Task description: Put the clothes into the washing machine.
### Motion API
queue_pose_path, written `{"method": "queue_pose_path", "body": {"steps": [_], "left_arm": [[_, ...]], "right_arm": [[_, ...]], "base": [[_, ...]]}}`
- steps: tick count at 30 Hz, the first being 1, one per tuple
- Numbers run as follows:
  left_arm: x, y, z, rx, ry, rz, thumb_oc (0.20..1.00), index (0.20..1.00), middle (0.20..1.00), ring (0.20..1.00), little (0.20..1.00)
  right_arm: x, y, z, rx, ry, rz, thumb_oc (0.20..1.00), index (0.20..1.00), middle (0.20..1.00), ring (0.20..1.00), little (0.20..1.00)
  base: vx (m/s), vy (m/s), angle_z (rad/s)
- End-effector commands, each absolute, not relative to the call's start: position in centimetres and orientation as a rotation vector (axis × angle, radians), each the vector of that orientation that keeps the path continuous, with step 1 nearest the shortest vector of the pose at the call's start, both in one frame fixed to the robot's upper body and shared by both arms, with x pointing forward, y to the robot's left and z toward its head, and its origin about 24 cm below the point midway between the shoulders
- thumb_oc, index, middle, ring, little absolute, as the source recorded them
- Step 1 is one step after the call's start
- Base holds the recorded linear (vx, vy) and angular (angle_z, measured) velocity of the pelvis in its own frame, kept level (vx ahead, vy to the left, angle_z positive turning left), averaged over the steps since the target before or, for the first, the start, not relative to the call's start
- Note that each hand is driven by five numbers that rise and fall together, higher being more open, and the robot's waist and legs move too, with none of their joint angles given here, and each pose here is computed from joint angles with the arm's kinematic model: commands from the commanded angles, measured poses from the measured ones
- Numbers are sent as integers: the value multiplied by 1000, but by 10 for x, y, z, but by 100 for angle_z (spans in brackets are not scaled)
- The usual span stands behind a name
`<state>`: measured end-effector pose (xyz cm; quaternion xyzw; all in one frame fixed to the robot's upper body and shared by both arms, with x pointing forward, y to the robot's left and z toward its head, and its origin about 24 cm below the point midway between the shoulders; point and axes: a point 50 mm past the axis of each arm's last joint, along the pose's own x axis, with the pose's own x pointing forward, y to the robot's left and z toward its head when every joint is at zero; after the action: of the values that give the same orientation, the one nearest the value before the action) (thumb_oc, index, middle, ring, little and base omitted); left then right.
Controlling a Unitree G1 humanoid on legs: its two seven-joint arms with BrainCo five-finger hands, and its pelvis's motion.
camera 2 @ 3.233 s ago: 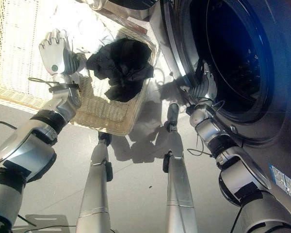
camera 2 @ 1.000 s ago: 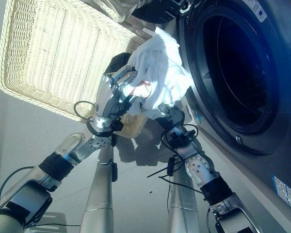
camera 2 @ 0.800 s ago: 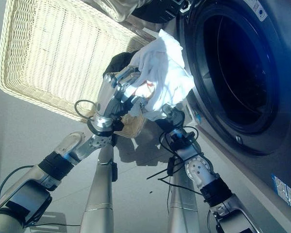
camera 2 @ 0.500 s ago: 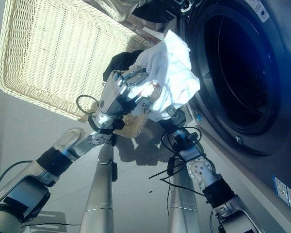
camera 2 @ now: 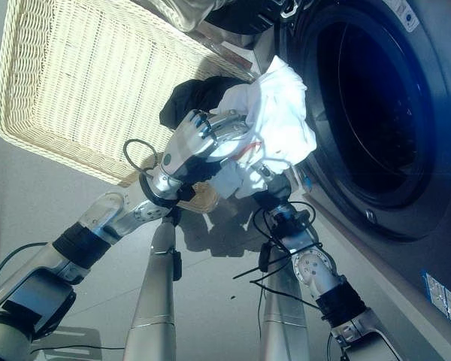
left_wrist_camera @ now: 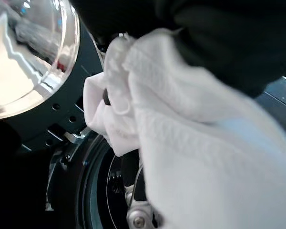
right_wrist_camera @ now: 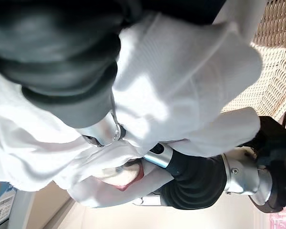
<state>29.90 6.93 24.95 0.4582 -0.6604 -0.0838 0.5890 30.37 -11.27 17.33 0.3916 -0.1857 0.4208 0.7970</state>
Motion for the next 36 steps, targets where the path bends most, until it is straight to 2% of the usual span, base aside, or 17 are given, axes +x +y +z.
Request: {"method": "queue_pose_path", "body": {"steps": [1, 7, 8, 9, 10, 17, 28, 30, 33, 36], "left_arm": [[272, 41, 225, 1137, -1637, -481, 200, 200, 200, 200, 200], [281, 45, 227, 1212, -1569, -446, 200, 200, 200, 200, 200], [284, 47, 228, 1219, -1543, -420, 219, 219, 219, 219, 219], [287, 50, 230, 1217, -1516, -389, 871, 871, 871, 871, 871], [290, 53, 230, 1221, -1496, -357, 1000, 1000, 1000, 1000, 1000], [303, 79, 233, 1124, -1391, -83, 1000, 1000, 1000, 1000, 1000], [302, 99, 235, 912, -1354, 119, 1000, 1000, 1000, 1000, 1000], [301, 105, 234, 799, -1343, 219, 1000, 1000, 1000, 1000, 1000], [301, 107, 234, 722, -1322, 237, 1000, 1000, 1000, 1000, 1000], [297, 111, 233, 518, -1327, 266, 1000, 1000, 1000, 1000, 1000]], "right_arm": [[273, -83, 228, 801, -626, 1200, 200, 200, 200, 200, 200], [276, -92, 234, 802, -698, 1132, 200, 200, 200, 200, 200], [277, -94, 235, 801, -713, 1119, 200, 200, 200, 200, 200], [277, -97, 236, 802, -733, 1100, 200, 200, 200, 200, 200], [278, -100, 237, 803, -755, 1077, 200, 200, 200, 200, 200], [277, -121, 245, 840, -890, 956, 200, 200, 200, 200, 200], [273, -129, 251, 881, -959, 883, 200, 200, 200, 200, 200], [274, -131, 250, 902, -962, 832, 200, 200, 200, 200, 200], [277, -132, 249, 914, -955, 801, 200, 200, 200, 200, 200], [287, -133, 248, 934, -907, 721, 200, 200, 200, 200, 200]], "base": [[0, 0, 0], [0, 0, 0], [0, 0, 0], [0, 0, 0], [0, 0, 0], [0, 0, 0], [0, 0, 0], [0, 0, 0], [6, -9, 2], [0, 0, 0]]}}
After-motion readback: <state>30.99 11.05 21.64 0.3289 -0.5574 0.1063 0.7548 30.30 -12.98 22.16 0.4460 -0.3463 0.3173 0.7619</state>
